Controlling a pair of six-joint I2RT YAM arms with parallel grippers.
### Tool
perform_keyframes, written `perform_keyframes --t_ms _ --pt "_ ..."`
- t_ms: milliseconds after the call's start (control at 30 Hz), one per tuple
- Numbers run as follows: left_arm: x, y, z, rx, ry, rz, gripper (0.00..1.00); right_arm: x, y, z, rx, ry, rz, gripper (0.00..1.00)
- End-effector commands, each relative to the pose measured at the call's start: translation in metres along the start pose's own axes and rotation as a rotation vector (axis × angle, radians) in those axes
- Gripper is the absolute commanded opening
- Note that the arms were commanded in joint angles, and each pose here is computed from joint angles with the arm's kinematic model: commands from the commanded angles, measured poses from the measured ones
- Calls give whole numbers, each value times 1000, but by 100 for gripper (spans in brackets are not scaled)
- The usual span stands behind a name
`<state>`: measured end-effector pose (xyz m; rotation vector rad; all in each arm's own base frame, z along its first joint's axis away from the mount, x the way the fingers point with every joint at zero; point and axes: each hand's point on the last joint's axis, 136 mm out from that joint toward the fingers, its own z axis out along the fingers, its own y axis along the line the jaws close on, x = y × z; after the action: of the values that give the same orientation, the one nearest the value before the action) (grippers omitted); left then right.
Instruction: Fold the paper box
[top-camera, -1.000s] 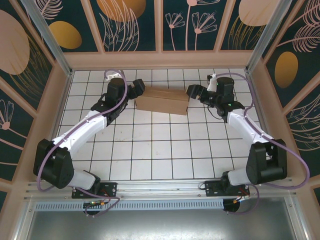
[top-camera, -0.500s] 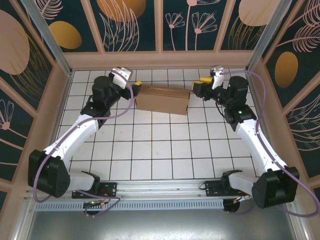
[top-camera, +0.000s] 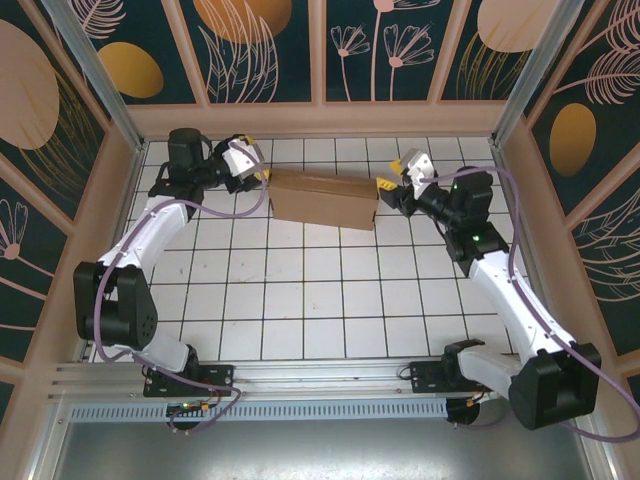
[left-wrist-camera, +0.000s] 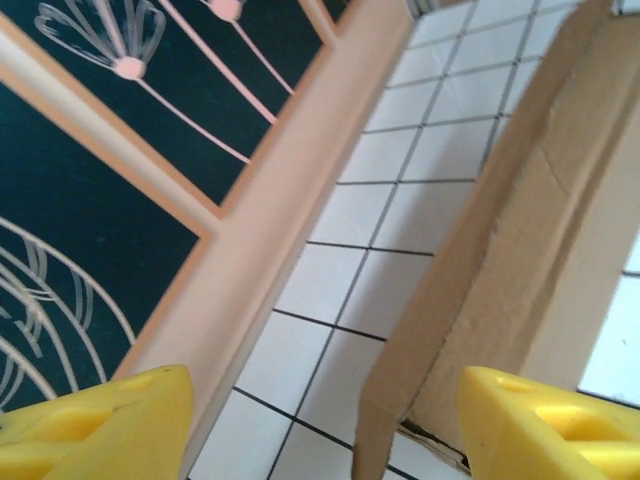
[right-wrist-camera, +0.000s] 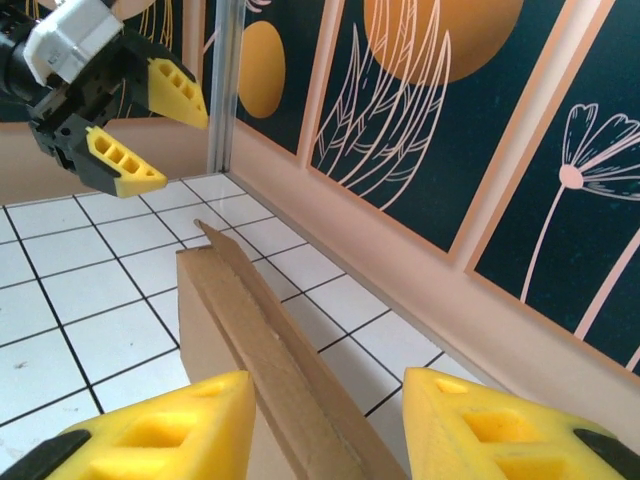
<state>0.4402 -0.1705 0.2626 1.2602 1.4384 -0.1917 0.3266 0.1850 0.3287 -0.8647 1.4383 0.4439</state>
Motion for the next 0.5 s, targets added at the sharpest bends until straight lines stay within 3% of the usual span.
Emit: perform_keyframes --t_ms 0,133,367,467 --pt "17 -15 5 81 27 68 69 0 6 -9 67 -2 -27 43" --pt "38 -21 12 71 48 59 67 6 18 -20 70 9 -8 44" --pt "53 -17 21 54 79 49 55 10 26 -34 66 30 -9 44" --pt "60 -19 24 58 90 38 45 11 23 -34 83 40 -23 44"
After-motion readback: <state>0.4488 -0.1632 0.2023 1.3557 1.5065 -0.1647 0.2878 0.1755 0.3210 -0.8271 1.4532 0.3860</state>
